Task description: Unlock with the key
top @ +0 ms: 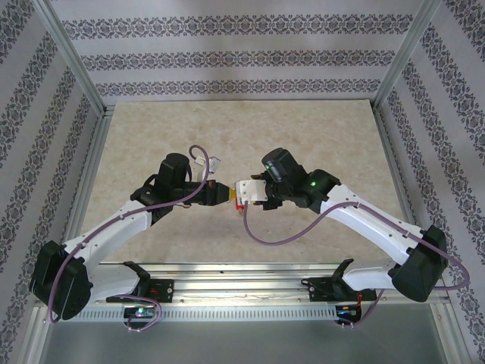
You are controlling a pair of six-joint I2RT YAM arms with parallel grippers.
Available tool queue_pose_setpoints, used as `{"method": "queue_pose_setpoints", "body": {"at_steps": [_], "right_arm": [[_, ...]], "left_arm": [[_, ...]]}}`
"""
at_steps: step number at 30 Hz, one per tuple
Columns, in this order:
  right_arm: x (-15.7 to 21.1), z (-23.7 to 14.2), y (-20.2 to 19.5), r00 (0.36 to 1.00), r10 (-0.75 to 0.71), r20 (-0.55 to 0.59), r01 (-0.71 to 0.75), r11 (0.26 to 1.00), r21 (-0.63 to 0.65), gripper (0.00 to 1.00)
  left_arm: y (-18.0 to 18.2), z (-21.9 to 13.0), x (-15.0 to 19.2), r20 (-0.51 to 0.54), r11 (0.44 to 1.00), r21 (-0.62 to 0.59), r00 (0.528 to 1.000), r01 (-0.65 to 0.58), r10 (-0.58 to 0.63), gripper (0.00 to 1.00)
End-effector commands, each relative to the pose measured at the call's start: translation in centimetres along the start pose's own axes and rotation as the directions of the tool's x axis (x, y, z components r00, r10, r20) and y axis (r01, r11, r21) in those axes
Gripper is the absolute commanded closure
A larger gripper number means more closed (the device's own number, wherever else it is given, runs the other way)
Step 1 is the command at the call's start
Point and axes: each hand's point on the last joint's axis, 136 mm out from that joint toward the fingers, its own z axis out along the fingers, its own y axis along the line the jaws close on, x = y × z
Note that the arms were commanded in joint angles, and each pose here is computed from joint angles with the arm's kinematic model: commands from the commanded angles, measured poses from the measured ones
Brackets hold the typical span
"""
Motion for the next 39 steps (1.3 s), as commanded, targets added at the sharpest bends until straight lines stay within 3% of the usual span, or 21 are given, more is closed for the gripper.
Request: {"method": "queue_pose_setpoints", "body": {"at_steps": [1,23,39], "right_arm": [[-1.5,-0.8,0.0,0.999,0.004,0.049,-0.004,1.000,-0.003,0.95],[-1.8,0.2,0.2,1.000,-0.004,0.029,0.005,1.000,-0.027,0.94],[-2.1,0.3,0.0,1.000,-0.009,0.029,0.010,1.000,-0.027,0.95]], "left_arm": [[-0.1,0.5,-0.3,0.016,1.000,0.015,1.000,-0.027,0.027,1.00],[-1.1,1.0,0.5,-0.009,0.998,0.053,0.999,-0.033,0.033,1.00],[-0.4,1.6,2.0,-0.072,1.000,-0.004,0.997,-0.013,0.013,1.00]]}}
